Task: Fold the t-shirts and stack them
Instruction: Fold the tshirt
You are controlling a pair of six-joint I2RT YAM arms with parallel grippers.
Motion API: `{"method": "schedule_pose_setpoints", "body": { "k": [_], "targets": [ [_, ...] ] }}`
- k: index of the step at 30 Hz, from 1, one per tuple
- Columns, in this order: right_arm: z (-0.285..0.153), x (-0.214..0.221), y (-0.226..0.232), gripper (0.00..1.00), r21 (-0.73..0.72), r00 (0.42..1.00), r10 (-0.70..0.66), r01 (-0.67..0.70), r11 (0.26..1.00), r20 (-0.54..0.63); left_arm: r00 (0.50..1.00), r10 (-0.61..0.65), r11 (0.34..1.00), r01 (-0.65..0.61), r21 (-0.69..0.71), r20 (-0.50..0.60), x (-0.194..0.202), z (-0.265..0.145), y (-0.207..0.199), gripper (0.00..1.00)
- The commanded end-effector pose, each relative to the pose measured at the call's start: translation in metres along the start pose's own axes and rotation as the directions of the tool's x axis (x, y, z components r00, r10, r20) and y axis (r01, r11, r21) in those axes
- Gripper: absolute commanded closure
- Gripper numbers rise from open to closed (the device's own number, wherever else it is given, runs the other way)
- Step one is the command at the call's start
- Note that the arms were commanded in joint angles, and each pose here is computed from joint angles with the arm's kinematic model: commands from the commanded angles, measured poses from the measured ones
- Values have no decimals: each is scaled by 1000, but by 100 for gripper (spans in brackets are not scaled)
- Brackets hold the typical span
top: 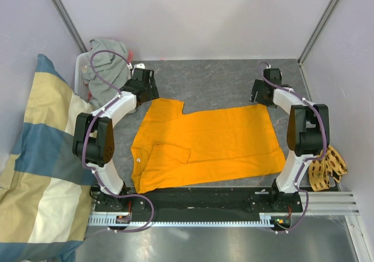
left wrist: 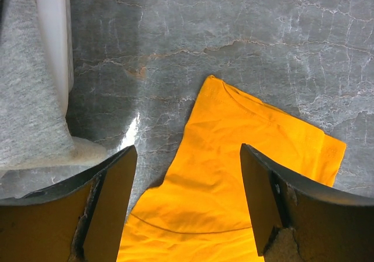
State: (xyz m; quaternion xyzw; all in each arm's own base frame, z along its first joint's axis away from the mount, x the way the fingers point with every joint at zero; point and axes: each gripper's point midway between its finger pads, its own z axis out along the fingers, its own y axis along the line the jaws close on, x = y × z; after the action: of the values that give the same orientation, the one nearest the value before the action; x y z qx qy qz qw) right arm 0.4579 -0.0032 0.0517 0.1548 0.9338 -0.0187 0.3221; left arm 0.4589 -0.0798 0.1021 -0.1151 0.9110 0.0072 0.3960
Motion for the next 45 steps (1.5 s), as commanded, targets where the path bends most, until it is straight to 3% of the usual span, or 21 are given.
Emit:
{"method": "schedule_pose_setpoints", "body": {
  "k": [1,11,21,27,31,35,39,45],
  "targets": [
    [3,-22,5,18,-42,999,2,-1,999,41,1000,15,1000,-15,15,24,-10,1,-1,21],
    [24,-10,-19,20,-6,999,53,-53,999,-9,1000,11,1000,-11,2,14,-6,4,3,22],
    [42,-7,-26,33,-10,995,88,-89,996,-37,1000,8,1000,-8,-4,8,-4,5,6,22],
    [48,-4,-28,49,-27,993,106,-107,994,-55,1000,6,1000,-6,-9,8,-4,6,8,22],
    [49,-2,-27,69,-42,992,110,-112,993,-62,1000,2,1000,-2,-13,7,-5,8,9,22],
    [50,-1,-27,81,-46,992,109,-112,993,-66,1000,6,1000,-6,-10,-10,-2,13,8,22],
    [51,1,-25,99,-49,991,112,-116,992,-73,999,16,1000,-15,5,-28,-2,21,2,22],
    [52,1,-26,99,-48,990,120,-124,991,-75,997,45,999,-45,7,-55,-2,32,-1,24]
  ]
}}
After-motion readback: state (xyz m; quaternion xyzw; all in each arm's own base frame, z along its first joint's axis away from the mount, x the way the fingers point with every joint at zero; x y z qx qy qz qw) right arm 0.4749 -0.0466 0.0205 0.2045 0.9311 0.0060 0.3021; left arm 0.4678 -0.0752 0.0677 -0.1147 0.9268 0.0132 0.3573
